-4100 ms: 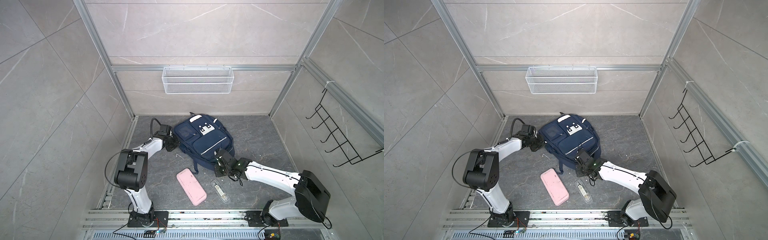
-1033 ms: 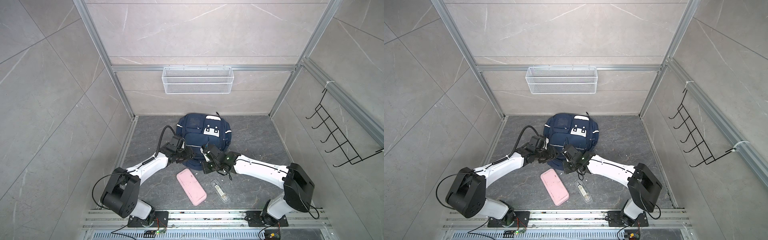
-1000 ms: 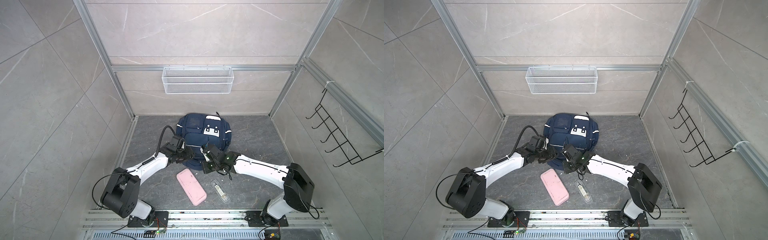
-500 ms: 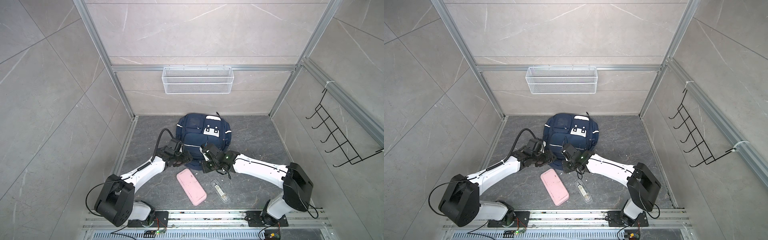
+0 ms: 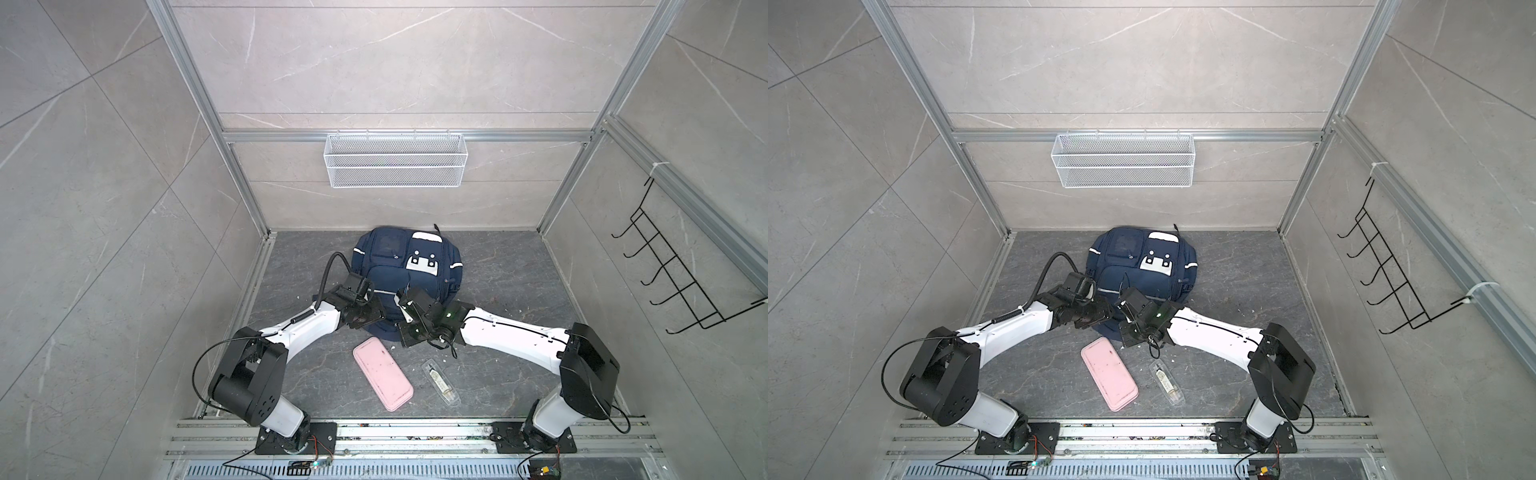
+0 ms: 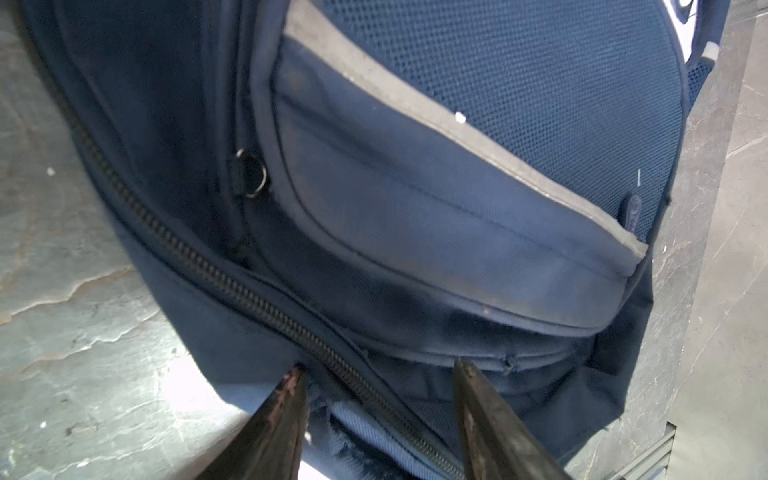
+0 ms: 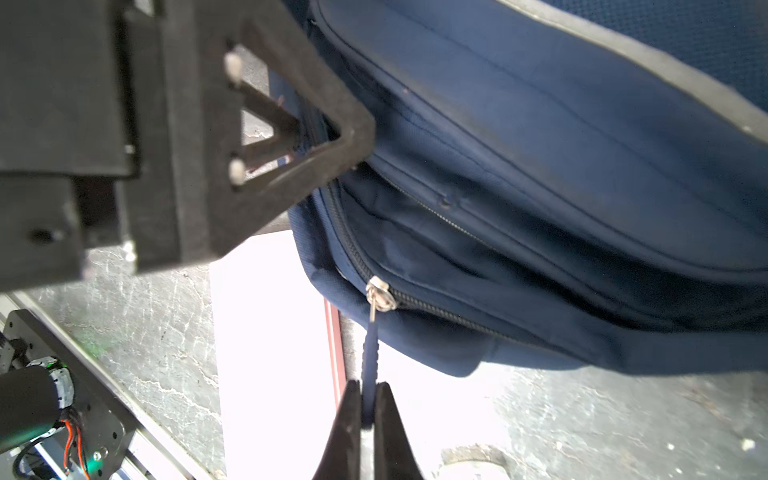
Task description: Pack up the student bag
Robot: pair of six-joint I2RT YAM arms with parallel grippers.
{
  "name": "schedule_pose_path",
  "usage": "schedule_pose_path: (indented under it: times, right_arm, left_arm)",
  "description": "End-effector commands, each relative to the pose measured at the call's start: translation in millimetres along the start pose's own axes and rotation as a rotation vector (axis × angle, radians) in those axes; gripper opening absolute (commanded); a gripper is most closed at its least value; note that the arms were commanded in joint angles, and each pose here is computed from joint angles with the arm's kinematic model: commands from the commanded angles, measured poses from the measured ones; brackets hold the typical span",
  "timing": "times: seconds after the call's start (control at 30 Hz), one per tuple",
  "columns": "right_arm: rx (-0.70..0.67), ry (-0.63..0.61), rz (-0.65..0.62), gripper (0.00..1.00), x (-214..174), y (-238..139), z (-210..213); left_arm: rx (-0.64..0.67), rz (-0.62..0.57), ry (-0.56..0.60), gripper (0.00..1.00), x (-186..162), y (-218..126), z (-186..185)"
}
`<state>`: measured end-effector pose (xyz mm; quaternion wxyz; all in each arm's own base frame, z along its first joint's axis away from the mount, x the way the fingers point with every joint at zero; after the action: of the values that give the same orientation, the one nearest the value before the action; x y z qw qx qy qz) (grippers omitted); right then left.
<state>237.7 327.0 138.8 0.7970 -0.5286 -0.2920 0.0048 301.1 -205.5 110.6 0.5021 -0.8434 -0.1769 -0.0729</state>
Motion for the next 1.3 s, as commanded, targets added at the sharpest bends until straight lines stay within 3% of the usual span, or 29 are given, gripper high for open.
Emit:
schedule_pose_path:
  times: [0.0, 0.1, 0.33, 0.4, 0.5, 0.6, 0.87, 1.27]
  right_arm:
    - [0.065, -0.039, -0.030, 0.00, 10.1, -3.4, 22.1]
    - [0.066, -0.040, -0.055, 0.00, 14.3, -7.7, 23.5]
    - [0.039, -0.047, -0.108, 0.00, 28.0, -22.6, 23.2]
    - [0.029, -0.047, -0.112, 0.00, 30.7, -24.1, 23.2]
    - [0.024, -0.046, -0.112, 0.00, 32.4, -22.7, 23.6]
    - [0.027, -0.046, -0.110, 0.00, 33.5, -19.5, 24.2]
    - [0.039, -0.064, -0.086, 0.00, 35.7, -9.7, 29.4]
    - [0.063, -0.061, -0.071, 0.00, 32.3, 1.9, 32.4]
  left_arm:
    - [-0.035, -0.034, 0.035, 0.48, 13.5, -4.8, -14.5]
    - [-0.019, -0.021, 0.051, 0.28, 14.0, -3.1, -13.9]
    - [-0.013, -0.006, 0.061, 0.27, 10.7, -2.4, -11.4]
    - [-0.029, -0.007, 0.058, 0.31, 10.1, -6.7, -14.2]
    - [-0.059, -0.002, 0.061, 0.50, 9.3, -19.0, -21.8]
    - [-0.085, -0.011, 0.054, 0.58, 5.9, -36.3, -26.2]
    - [-0.065, 0.030, 0.003, 0.62, -8.8, -52.8, -19.2]
    - [-0.051, 0.056, -0.116, 0.64, -13.9, -17.8, -4.7]
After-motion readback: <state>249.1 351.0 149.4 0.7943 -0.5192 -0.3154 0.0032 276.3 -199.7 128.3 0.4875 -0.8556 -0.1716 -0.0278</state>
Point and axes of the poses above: each gripper's point midway between its finger pads, its own y axis out along the fingers, its own z axis along the line the jaws close on, x = y × z, the point moved 3 cm from there along -y, back along the fingers
